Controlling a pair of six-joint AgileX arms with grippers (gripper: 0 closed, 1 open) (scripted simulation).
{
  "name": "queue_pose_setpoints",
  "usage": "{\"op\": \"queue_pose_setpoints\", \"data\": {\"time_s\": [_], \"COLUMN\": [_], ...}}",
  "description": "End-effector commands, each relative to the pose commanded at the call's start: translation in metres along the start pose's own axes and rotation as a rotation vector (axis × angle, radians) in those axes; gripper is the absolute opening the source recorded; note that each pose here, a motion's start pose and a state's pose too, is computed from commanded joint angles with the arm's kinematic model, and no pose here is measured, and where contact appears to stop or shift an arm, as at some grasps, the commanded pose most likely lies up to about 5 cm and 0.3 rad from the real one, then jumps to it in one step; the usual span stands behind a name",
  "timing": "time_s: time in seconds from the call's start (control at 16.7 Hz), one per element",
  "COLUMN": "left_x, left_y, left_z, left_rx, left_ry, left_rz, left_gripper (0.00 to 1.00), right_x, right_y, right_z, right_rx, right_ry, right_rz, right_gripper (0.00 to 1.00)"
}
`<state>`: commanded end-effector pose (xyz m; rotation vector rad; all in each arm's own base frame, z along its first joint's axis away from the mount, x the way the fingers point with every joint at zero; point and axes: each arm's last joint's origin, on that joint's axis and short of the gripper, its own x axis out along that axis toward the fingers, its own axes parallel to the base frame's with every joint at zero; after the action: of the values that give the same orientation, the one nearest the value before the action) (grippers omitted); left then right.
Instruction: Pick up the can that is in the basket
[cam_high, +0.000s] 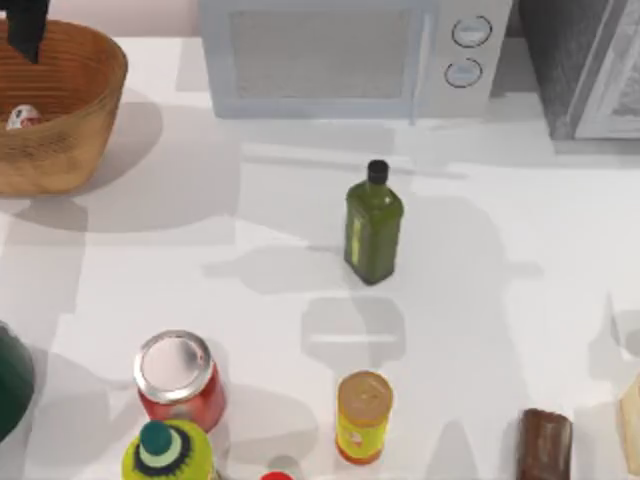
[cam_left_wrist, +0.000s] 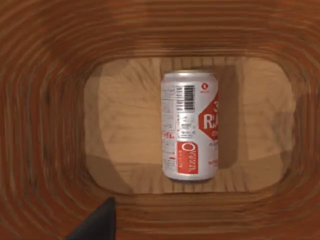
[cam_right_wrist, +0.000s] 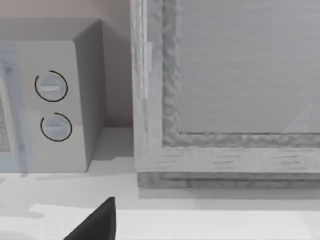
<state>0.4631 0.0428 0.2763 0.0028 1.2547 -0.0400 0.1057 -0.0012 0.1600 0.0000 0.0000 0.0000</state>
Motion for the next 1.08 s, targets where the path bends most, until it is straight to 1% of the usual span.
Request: {"op": "queue_pose_setpoints", "data": {"time_s": [0.24, 0.42, 0.54, 0.9, 1.08], "left_x": [0.058, 0.085, 0.092, 0.094, 0.107], "left_y": [0.011, 0.015, 0.016, 0.014, 0.015], "left_z": [0.015, 0.017, 0.017, 0.017, 0.015], "left_rx": [-0.011, -0.016, -0.018, -0.013, -0.019], "left_ry": [0.137, 0.196, 0.212, 0.214, 0.211], "left_rz": [-0.016, -0.024, -0.027, -0.028, -0.027], "left_gripper": [1.00, 1.00, 1.00, 1.00, 1.00], "right_x": [0.000, 0.000, 0.000, 0.000, 0.000], "right_y": [0.000, 0.000, 0.000, 0.000, 0.000], "right_z": [0.000, 0.000, 0.000, 0.000, 0.000], "right_rx": [0.000, 0.000, 0.000, 0.000, 0.000], "right_ry": [0.000, 0.000, 0.000, 0.000, 0.000], "right_rz": [0.000, 0.000, 0.000, 0.000, 0.000], "right_gripper": [1.00, 1.00, 1.00, 1.00, 1.00]}}
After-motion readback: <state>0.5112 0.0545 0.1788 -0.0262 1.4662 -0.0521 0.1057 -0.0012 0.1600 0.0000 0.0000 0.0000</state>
